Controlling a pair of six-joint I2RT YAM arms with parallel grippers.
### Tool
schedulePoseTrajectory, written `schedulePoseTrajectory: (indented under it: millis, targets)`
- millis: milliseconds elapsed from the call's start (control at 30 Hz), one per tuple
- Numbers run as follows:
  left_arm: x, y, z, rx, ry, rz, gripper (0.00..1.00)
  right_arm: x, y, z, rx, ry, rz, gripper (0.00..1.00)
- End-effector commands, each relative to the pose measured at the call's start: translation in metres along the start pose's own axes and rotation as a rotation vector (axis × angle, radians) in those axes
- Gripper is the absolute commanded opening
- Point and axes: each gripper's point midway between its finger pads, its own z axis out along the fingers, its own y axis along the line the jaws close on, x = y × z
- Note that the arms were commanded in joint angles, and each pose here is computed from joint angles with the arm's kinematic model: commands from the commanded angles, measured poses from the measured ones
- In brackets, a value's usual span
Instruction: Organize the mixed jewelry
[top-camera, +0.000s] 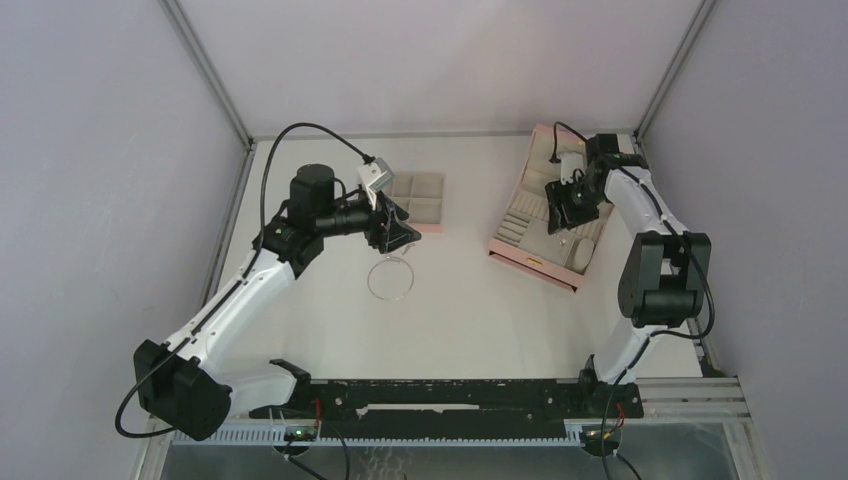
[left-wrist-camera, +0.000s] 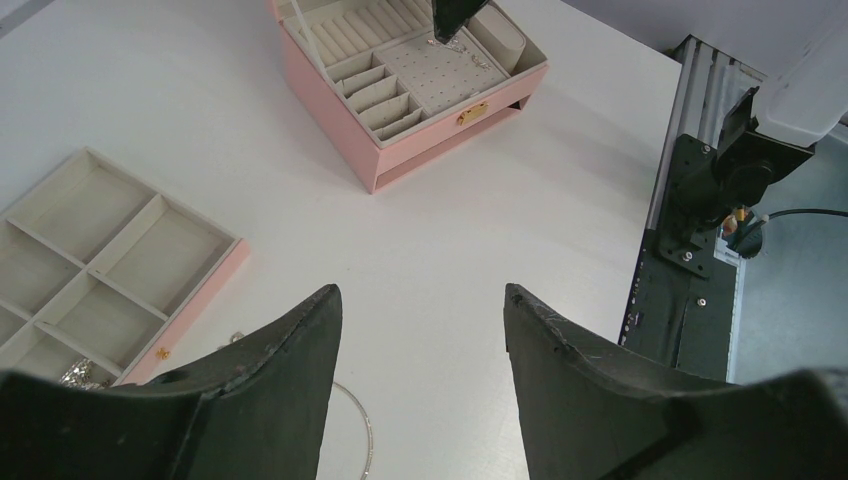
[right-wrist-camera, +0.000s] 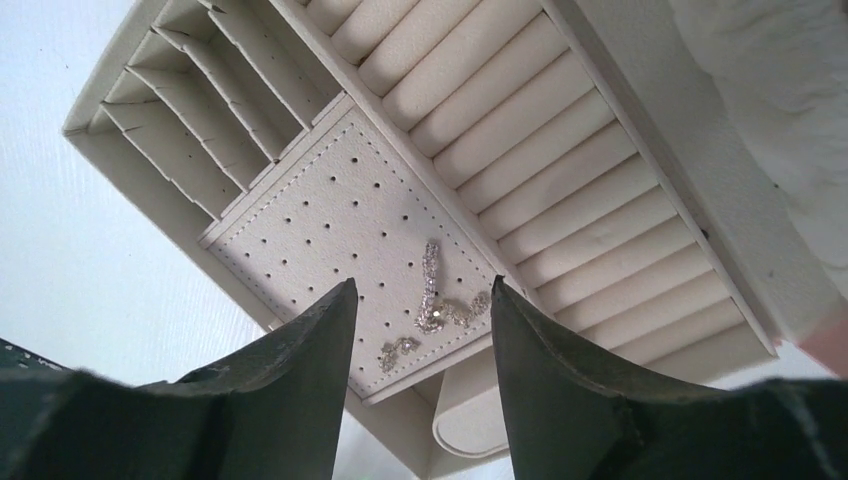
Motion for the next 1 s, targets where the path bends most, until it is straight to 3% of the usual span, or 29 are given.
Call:
schedulePoseTrajectory:
  millis: [0,133,267,367,633,833,967]
  targets:
    - [-0.013,-0.003,-0.006,0.000,-0.043,0.056,0.65,-0.016,0.006,-0.020,0.038,-0.091,-0.022,0.59]
    - [-0.013,-0.002,-0.006,-0.001,-0.040,0.052,0.65,-0.015,0.014,-0.022,0.038,-0.109,-0.024,0.46]
    - [-0.012,0.001,-0.005,-0.020,-0.037,0.049,0.66,-0.016,0.033,-0.020,0.034,-0.109,-0.046,0.14]
    - [-0.010,0.011,-0.005,-0.073,-0.026,0.038,0.66,-0.021,0.045,-0.025,0.066,-0.130,-0.069,0.07]
    - [0.020,0.070,-0.012,-0.401,0.062,-0.039,0.66,-0.044,0.062,-0.068,0.215,-0.319,-0.125,0.09]
    - [0.069,0.104,-0.005,-0.643,0.311,-0.034,0.69,-0.060,0.078,-0.089,0.250,-0.503,-0.103,0.28]
    - [0.090,0.124,0.017,-0.732,0.384,-0.157,0.70,-0.061,0.085,-0.099,0.254,-0.594,-0.045,0.34]
